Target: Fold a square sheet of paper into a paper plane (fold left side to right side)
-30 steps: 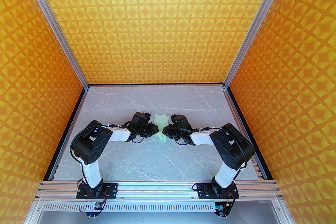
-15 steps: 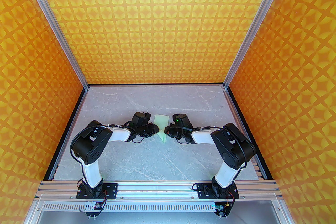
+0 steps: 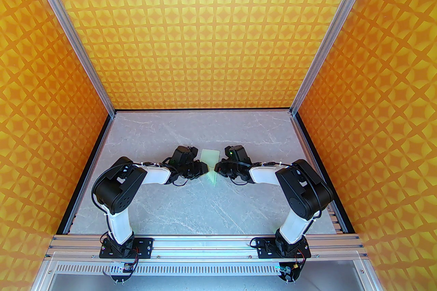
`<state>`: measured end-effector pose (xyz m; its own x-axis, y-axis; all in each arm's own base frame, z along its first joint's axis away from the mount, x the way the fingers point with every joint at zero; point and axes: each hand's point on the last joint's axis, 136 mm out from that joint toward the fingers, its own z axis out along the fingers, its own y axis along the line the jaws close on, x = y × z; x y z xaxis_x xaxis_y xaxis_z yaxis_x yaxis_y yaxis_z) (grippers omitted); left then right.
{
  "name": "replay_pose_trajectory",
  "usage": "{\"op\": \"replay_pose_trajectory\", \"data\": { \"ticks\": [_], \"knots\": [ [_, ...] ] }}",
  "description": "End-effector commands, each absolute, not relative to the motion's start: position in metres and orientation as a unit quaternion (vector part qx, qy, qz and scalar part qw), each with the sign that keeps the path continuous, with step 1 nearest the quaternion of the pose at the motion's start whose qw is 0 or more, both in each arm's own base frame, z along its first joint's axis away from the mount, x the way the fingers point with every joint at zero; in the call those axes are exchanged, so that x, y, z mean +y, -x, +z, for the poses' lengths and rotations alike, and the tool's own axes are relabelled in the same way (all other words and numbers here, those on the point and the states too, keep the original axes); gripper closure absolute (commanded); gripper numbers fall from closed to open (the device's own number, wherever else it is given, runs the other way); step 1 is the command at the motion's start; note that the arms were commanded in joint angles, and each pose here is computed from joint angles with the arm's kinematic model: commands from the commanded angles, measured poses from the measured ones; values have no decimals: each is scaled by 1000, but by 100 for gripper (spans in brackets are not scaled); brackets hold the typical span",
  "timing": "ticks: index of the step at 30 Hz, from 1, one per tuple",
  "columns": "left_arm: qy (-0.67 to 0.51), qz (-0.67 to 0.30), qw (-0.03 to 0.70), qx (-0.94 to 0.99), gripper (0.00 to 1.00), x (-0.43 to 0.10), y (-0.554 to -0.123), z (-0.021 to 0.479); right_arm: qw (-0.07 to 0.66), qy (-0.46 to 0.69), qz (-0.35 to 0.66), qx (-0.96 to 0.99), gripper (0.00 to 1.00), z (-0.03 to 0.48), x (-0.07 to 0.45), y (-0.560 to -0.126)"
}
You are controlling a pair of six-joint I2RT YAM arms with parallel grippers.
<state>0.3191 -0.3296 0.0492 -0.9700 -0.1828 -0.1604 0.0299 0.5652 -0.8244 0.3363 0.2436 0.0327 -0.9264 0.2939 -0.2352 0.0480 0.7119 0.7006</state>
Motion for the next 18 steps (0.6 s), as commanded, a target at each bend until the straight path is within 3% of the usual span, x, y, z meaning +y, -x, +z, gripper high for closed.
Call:
{"op": "replay_pose_trajectory", "data": {
  "ticks": [1,18],
  "knots": [
    [30,-468,102,877,78,-338,-317,47,170,-83,362,913,100,36,242,-340],
    [14,-467,95,879,78,-346,-314,46,163,-75,353,918,100,29,239,-342]
  ]
}}
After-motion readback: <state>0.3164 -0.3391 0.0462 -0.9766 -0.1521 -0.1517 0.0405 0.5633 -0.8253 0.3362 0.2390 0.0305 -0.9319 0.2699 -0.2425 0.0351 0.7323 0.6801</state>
